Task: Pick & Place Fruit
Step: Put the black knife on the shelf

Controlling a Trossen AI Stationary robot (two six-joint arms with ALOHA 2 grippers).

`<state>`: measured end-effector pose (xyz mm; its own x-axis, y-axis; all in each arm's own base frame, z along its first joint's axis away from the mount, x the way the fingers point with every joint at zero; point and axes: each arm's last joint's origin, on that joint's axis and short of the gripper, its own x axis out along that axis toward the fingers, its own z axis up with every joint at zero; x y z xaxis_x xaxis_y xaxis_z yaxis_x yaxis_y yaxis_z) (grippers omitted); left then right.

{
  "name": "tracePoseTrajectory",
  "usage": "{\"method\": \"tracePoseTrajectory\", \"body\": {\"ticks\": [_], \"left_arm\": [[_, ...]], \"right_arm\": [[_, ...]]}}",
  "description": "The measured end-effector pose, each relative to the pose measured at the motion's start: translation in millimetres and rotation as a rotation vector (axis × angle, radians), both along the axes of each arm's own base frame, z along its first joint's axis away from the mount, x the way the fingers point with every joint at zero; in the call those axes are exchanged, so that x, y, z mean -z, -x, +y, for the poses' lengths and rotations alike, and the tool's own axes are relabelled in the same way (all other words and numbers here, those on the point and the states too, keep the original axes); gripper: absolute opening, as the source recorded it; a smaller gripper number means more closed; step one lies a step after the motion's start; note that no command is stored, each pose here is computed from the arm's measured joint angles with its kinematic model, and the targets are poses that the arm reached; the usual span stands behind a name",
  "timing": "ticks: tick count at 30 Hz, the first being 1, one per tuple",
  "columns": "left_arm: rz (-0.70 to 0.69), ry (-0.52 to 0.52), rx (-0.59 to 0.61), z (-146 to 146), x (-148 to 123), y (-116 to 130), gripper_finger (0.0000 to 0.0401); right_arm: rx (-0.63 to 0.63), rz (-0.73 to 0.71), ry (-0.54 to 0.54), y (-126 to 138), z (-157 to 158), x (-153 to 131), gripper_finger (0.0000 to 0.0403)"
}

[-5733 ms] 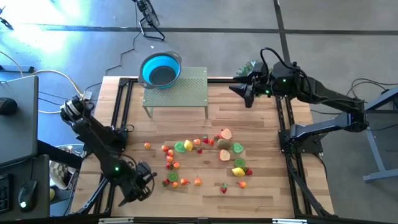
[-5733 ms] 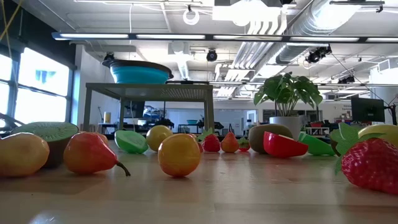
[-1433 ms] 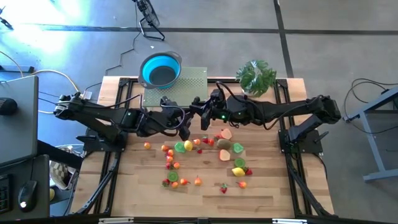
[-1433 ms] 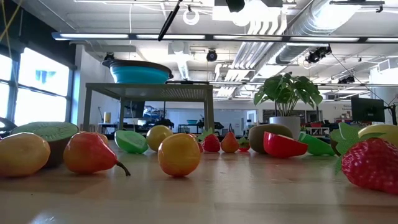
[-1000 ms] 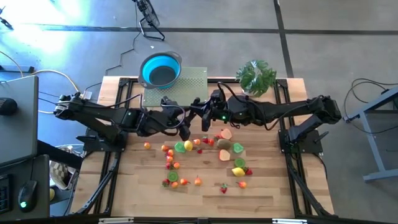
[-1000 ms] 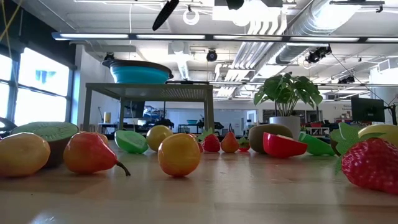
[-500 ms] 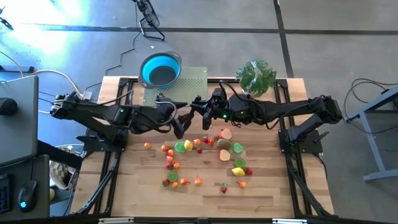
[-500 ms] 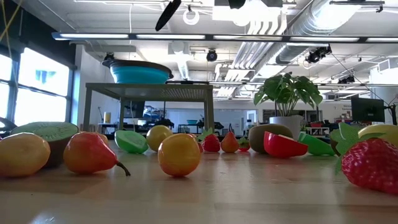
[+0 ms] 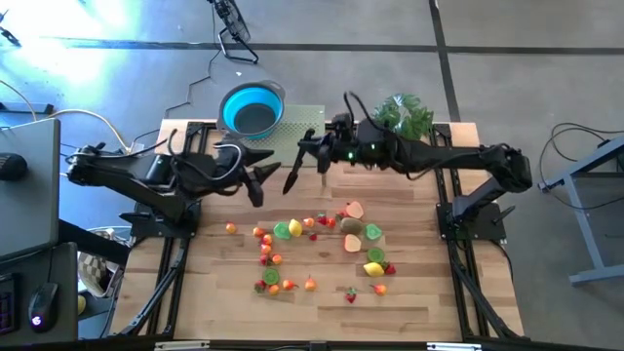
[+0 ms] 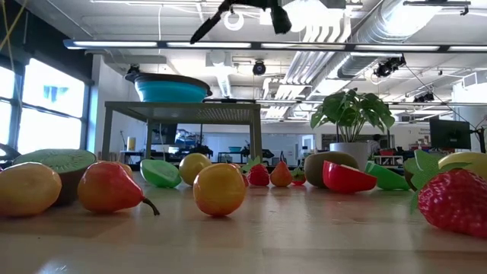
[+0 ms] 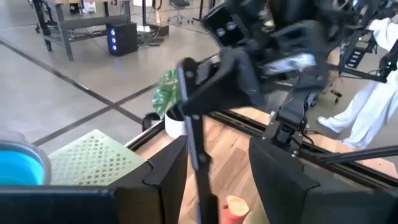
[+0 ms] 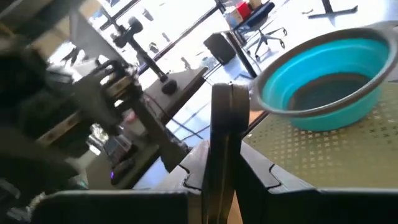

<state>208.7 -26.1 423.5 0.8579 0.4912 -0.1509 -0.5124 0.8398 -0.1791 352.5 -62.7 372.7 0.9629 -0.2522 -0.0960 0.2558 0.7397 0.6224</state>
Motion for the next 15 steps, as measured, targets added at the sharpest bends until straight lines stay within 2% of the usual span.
{"method": "tracePoseTrajectory", "body": {"ticks": [9,15], "left_arm": [[0.046,-0.046,0.006,3,-1,12,0.0147],[0.076,-0.102,-0.028,4,-1,13,0.014]], "right_arm": [[0.036,-0.017,-0.175,6,-67,14,0.004],[0.028,-0.017,-0.319,2,-107,38,0.004]]}}
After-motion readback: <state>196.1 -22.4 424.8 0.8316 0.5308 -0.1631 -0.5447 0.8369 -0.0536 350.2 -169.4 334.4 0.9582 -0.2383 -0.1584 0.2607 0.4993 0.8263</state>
